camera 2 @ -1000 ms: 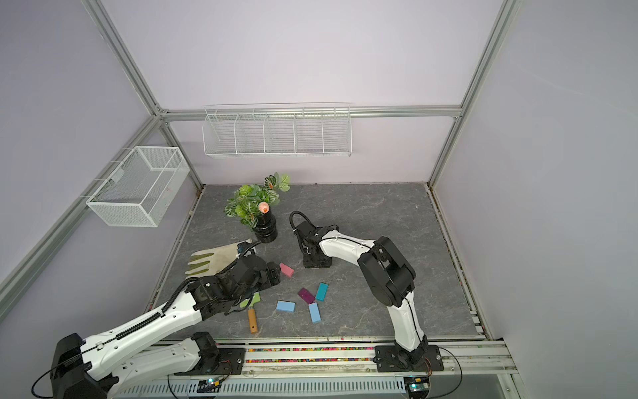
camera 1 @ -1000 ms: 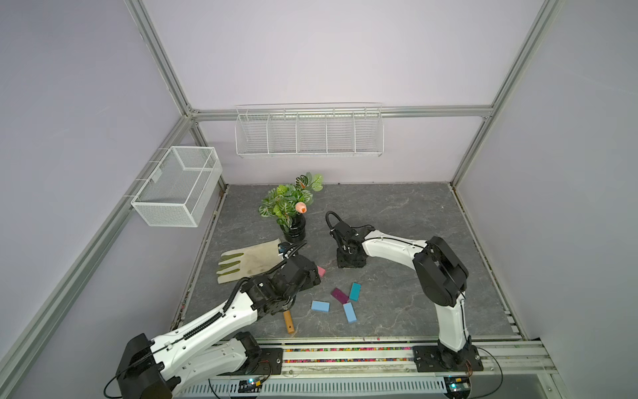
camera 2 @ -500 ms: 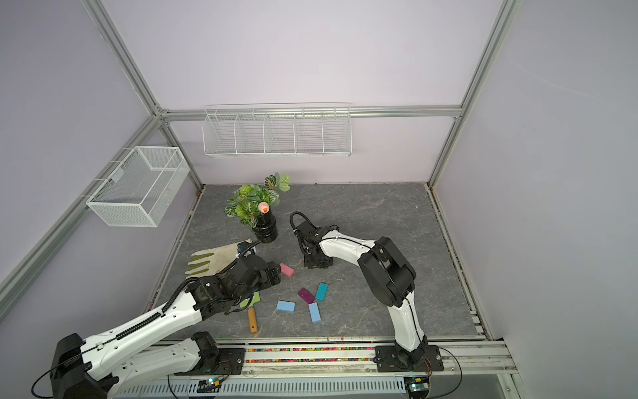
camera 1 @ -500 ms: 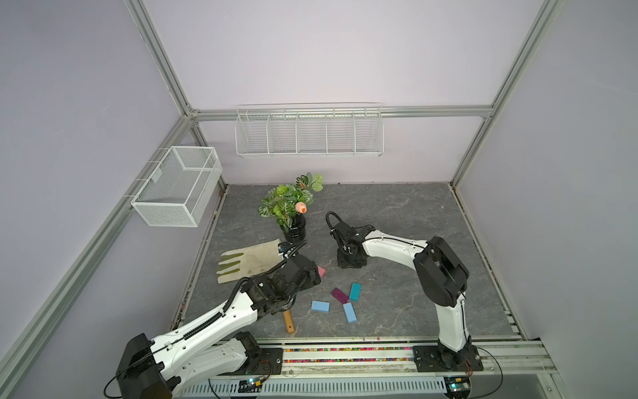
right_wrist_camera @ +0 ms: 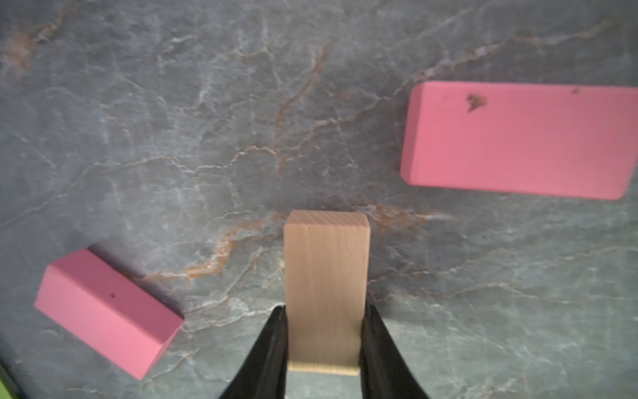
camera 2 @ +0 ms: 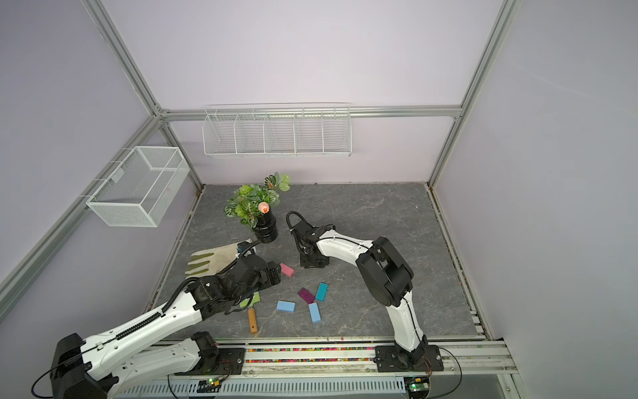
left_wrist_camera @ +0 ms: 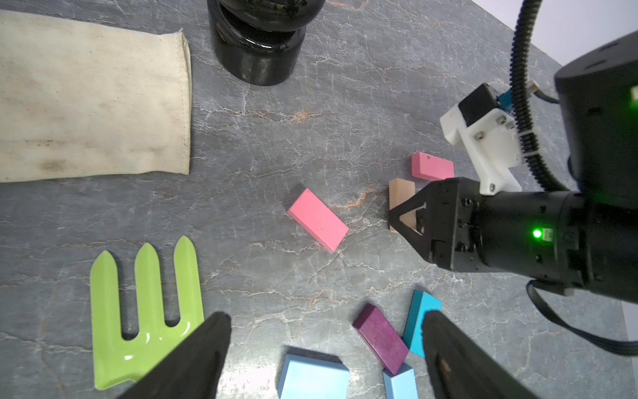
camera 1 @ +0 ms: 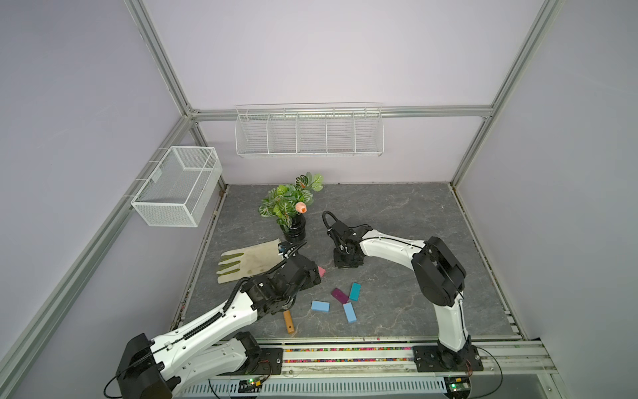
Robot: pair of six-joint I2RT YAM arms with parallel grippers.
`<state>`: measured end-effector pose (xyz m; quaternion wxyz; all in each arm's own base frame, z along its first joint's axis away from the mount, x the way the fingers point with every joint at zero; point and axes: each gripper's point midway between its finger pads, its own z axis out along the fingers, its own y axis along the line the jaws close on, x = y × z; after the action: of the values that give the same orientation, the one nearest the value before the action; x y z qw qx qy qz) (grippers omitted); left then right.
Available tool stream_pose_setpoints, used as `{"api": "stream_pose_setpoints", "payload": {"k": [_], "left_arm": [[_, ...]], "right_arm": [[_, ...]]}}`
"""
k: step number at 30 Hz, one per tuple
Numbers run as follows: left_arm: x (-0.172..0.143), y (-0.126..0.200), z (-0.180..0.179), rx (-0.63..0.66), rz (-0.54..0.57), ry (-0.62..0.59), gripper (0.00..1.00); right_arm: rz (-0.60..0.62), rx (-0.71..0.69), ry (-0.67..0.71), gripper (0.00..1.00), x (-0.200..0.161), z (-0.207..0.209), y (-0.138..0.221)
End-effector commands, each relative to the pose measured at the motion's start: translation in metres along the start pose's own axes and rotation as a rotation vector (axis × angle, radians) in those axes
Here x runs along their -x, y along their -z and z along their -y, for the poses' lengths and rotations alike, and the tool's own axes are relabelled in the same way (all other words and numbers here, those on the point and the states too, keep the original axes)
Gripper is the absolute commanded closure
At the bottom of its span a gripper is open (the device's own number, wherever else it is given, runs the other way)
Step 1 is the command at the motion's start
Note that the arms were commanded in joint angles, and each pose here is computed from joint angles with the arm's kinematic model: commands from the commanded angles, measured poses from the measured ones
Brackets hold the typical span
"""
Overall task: Assemble the number 8 with building blocks
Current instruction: Assemble the building block at the center of the board.
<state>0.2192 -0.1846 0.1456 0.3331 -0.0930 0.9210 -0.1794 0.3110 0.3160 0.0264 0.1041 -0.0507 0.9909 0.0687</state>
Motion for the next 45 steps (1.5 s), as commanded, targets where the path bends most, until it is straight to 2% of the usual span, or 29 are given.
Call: {"api": "stream_pose_setpoints", "payload": {"k": [1, 31, 36, 41, 45], "left_arm": [[0.005, 0.002, -0.001, 0.01, 0.027, 0.001, 0.09], [0.006, 0.005, -0.002, 0.006, 0.032, -0.001, 0.09], [0.006, 0.004, -0.002, 0.008, 0.031, -0.002, 0.09], [0.006, 0.005, -0.003, 0.007, 0.034, -0.002, 0.09], [0.006, 0.004, -0.002, 0.007, 0.034, -0.003, 0.09]], "right_arm": [[-0.015, -0.037, 0.003, 0.88, 0.0, 0.004, -0.002], [-0.038, -0.062, -0.08, 0.84, -0.002, 0.024, -0.02], [-0.048, -0.056, -0.081, 0.8, -0.003, 0.022, -0.024], [-0.053, -0.054, -0.082, 0.68, -0.005, 0.023, -0.025], [-0.055, -0.054, -0.082, 0.66, -0.005, 0.023, -0.026]]}}
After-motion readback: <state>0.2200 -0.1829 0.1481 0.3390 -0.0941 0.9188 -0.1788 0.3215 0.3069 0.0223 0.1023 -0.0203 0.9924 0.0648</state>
